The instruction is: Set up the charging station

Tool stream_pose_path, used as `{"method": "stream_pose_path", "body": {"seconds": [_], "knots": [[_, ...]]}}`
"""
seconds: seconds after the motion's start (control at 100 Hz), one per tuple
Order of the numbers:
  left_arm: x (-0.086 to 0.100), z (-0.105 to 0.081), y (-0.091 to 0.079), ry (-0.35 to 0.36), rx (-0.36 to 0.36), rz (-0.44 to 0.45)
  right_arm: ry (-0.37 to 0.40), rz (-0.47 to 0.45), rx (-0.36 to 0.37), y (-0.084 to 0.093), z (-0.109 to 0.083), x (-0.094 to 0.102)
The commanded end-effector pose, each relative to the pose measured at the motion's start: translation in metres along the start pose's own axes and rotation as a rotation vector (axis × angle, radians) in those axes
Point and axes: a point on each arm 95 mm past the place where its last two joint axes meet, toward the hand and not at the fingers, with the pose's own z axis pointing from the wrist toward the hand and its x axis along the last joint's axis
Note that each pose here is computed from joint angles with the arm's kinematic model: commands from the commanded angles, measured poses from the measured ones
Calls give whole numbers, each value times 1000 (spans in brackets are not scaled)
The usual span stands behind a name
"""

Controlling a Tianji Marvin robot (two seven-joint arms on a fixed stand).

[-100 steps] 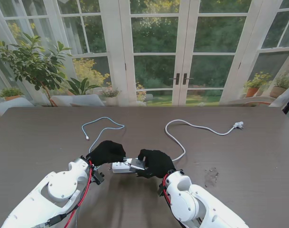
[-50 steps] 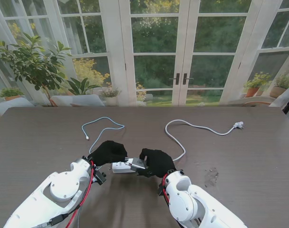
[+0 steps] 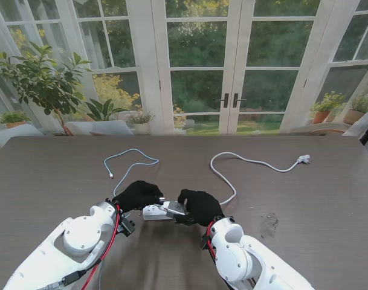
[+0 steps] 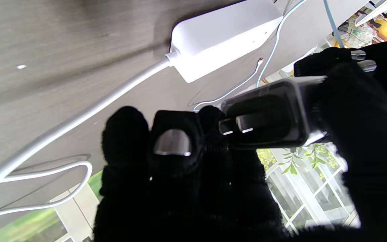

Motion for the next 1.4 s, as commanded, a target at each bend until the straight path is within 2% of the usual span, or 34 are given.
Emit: {"method": "stream_pose_path", "body": {"seconds": [0.0, 0.17, 0.49, 0.78, 1.39], "knots": [[3, 0, 3, 11, -28, 0, 18, 19, 9, -1, 0, 9], [4, -1, 1, 5, -70, 11, 15, 20, 12, 0, 0, 7], [5, -6, -4, -5, -138, 85, 11, 28, 10, 1, 0, 7], [3, -3, -3, 11, -98, 58, 9, 29, 10, 1, 1, 5], [2, -5, -2, 26, -108, 78, 13, 47, 17, 4, 3, 3]]}}
